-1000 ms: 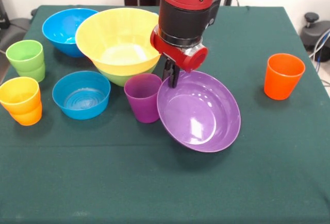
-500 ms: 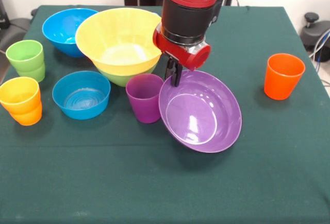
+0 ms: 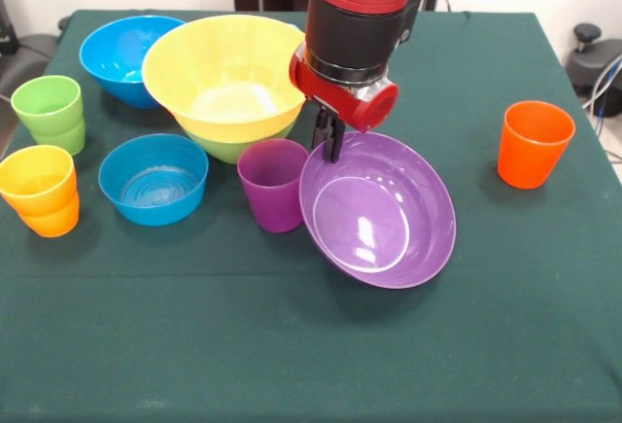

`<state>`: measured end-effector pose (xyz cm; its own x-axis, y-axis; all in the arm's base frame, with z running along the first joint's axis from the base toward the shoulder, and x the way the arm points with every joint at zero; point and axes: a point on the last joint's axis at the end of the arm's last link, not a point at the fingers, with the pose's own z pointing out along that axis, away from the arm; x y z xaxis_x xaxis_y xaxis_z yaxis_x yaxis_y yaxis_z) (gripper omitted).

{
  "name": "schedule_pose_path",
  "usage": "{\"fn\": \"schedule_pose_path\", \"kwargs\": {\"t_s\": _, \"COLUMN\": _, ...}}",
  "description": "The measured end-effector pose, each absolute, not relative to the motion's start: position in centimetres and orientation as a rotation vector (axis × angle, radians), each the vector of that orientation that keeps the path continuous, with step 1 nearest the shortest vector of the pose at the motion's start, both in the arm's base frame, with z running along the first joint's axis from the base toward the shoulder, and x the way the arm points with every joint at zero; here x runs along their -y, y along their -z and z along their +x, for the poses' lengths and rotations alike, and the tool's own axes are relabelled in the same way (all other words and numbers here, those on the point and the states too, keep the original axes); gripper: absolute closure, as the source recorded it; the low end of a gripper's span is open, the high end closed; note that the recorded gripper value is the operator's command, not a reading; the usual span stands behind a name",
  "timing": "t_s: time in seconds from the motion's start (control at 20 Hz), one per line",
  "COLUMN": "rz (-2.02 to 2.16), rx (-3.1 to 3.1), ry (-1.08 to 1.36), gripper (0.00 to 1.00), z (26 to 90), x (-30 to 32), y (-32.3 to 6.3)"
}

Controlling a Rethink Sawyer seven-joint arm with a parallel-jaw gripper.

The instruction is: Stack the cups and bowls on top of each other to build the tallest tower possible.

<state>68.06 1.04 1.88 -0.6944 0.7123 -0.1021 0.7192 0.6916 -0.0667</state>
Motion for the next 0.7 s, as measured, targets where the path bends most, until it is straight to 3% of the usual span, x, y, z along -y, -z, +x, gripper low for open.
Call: {"fn": "schedule_pose_path", "kwargs": {"t_s": 0.7, "rz": 1.198, "rx": -2.827, "ry": 0.13, "gripper": 1.0, "z": 67.6, "x": -1.8, "y": -3.5}}
